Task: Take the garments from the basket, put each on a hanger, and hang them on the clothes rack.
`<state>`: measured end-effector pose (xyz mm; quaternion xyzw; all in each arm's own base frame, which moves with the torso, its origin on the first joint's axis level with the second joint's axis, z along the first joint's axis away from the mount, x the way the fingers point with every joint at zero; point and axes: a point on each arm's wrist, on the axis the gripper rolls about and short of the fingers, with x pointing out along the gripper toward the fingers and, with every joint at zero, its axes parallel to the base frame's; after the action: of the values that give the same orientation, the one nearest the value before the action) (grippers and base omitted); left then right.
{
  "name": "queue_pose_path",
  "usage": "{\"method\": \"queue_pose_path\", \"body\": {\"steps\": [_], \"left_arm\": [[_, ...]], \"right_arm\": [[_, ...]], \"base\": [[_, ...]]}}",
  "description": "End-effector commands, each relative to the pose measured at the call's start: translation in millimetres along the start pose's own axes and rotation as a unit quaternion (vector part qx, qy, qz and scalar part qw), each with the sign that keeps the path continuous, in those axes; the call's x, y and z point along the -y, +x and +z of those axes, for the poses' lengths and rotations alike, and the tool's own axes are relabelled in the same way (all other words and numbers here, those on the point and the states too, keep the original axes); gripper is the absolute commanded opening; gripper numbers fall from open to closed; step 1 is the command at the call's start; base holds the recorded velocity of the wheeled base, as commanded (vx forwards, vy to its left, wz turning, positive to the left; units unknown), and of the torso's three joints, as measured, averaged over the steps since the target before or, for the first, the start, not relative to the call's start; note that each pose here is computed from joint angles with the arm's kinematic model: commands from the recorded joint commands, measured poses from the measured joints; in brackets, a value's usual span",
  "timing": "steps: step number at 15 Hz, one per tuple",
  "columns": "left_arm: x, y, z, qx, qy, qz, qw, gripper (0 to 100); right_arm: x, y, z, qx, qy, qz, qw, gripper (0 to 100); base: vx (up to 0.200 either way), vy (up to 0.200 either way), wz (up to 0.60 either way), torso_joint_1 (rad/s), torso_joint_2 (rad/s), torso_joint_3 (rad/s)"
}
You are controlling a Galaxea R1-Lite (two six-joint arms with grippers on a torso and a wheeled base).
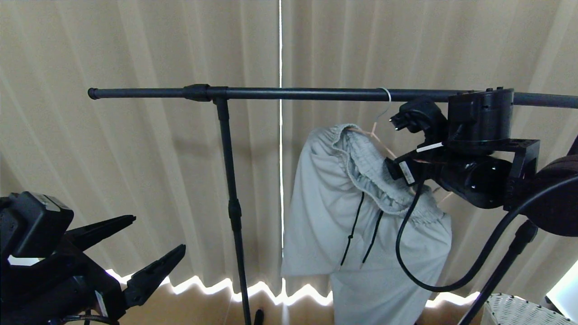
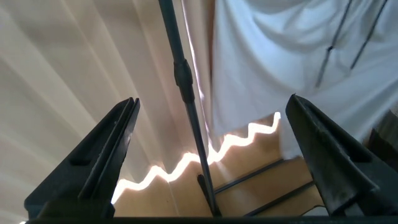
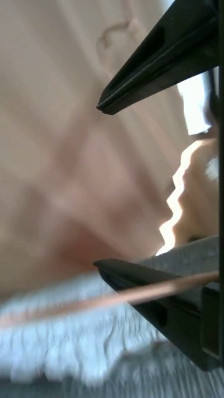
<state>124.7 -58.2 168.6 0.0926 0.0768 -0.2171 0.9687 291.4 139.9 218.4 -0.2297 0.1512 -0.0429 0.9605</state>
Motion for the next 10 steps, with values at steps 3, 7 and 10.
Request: {"method": "queue_pose_path", "body": {"steps": [3, 7, 10], "left_arm": [[0.0, -0.1, 0.2, 0.001, 0.0, 0.0, 1.0, 100], [-0.3, -0.4, 0.3, 0.001, 0.0, 0.001, 1.0, 100], [0.0, -0.8, -1.9, -0.002, 0.001, 0.001, 1.0, 100]], "right_arm": [[-6.0, 3.9, -3.4, 0.026, 0.012, 0.027, 0.9992, 100], [-7.4, 1.3, -1.9, 0.073, 0.052, 0.09, 0.992, 100], [-3.1, -4.9, -1.6, 0.109, 0.071, 0.089, 0.9875, 100]], "base": [[0.0, 0.0, 0.0, 0.0, 0.0, 0.0], [0.0, 0.0, 0.0, 0.0, 0.0, 0.0], [0.0, 0.0, 0.0, 0.0, 0.0, 0.0]]}}
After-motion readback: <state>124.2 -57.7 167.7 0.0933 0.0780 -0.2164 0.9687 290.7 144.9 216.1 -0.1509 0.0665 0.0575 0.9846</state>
